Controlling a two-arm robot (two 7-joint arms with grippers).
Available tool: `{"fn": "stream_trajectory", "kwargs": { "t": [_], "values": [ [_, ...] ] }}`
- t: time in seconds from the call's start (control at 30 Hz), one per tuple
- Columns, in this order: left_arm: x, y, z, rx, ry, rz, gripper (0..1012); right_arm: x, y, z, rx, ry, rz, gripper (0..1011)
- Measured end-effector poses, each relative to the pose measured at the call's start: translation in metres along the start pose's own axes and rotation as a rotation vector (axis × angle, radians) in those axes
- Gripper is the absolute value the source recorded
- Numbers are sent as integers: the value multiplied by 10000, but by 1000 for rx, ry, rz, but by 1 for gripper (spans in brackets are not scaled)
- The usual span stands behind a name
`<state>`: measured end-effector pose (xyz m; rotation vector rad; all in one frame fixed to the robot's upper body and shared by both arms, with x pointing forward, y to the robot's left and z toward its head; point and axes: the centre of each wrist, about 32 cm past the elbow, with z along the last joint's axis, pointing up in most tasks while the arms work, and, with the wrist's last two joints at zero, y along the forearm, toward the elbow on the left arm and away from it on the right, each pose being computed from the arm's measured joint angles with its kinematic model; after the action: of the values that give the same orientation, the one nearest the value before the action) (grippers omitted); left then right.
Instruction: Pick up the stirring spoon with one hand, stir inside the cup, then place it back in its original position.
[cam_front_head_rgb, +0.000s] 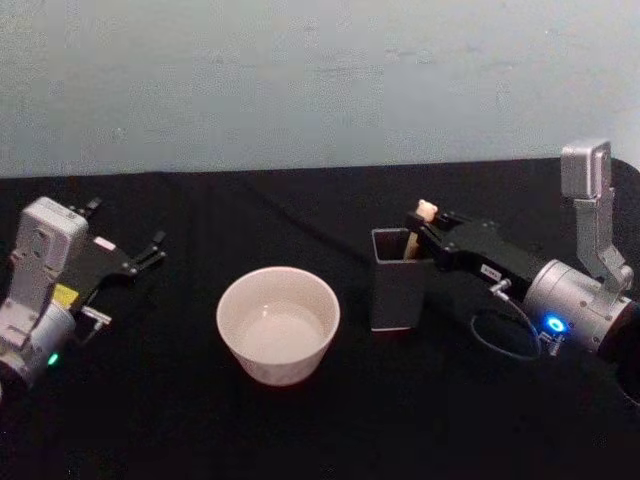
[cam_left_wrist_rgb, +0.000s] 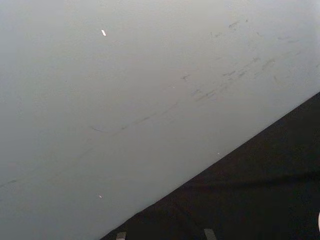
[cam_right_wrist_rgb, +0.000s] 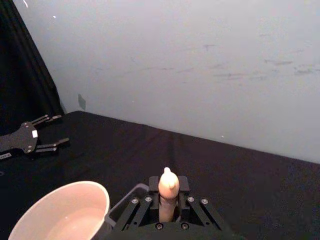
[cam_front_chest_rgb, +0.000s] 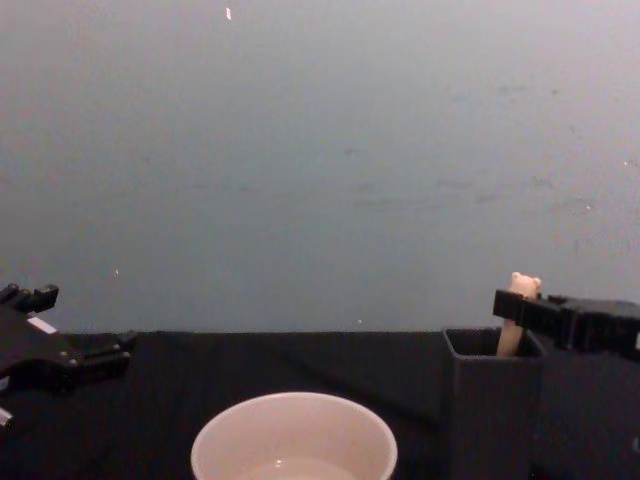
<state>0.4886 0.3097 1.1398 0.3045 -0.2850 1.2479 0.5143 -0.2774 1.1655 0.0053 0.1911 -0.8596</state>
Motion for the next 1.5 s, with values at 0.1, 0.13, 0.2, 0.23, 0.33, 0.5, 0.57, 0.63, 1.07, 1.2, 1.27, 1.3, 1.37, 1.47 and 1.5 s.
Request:
{"fn": "stream_trajectory", "kwargs": {
  "t": [0.1, 0.13, 0.2, 0.23, 0.33, 0.5, 0.57, 0.63, 1.07, 1.2, 1.27, 1.3, 1.37, 1.47, 1.5],
  "values": [
    [0, 0, 0, 0, 0, 0, 1002, -6, -2, 11, 9, -7, -2, 218],
    [0, 0, 0, 0, 0, 0, 1001, -7, -2, 12, 10, -8, -3, 218],
    [0, 0, 0, 0, 0, 0, 1001, -9, -2, 16, 14, -11, -5, 218],
    [0, 0, 0, 0, 0, 0, 1001, -11, -2, 17, 15, -11, -6, 218],
    [0, 0, 0, 0, 0, 0, 1001, -13, 0, 18, 19, -10, -8, 218],
    [0, 0, 0, 0, 0, 0, 1001, -12, -1, 18, 18, -11, -8, 218],
    [0, 0, 0, 0, 0, 0, 1001, -12, -1, 18, 18, -11, -8, 218],
    [0, 0, 0, 0, 0, 0, 1001, -12, -1, 18, 18, -11, -8, 218],
    [0, 0, 0, 0, 0, 0, 1001, -10, -2, 19, 17, -12, -8, 348],
    [0, 0, 0, 0, 0, 0, 1001, -10, -1, 18, 16, -12, -7, 448],
    [0, 0, 0, 0, 0, 0, 1001, -11, -1, 18, 16, -12, -7, 503],
    [0, 0, 0, 0, 0, 0, 1002, -11, -1, 18, 16, -12, -7, 547],
    [0, 0, 0, 0, 0, 0, 1001, -11, -1, 18, 16, -12, -7, 620],
    [0, 0, 0, 0, 0, 0, 1001, -11, -1, 17, 16, -12, -7, 705],
    [0, 0, 0, 0, 0, 0, 1002, -11, -1, 18, 16, -12, -7, 726]
  ]
}}
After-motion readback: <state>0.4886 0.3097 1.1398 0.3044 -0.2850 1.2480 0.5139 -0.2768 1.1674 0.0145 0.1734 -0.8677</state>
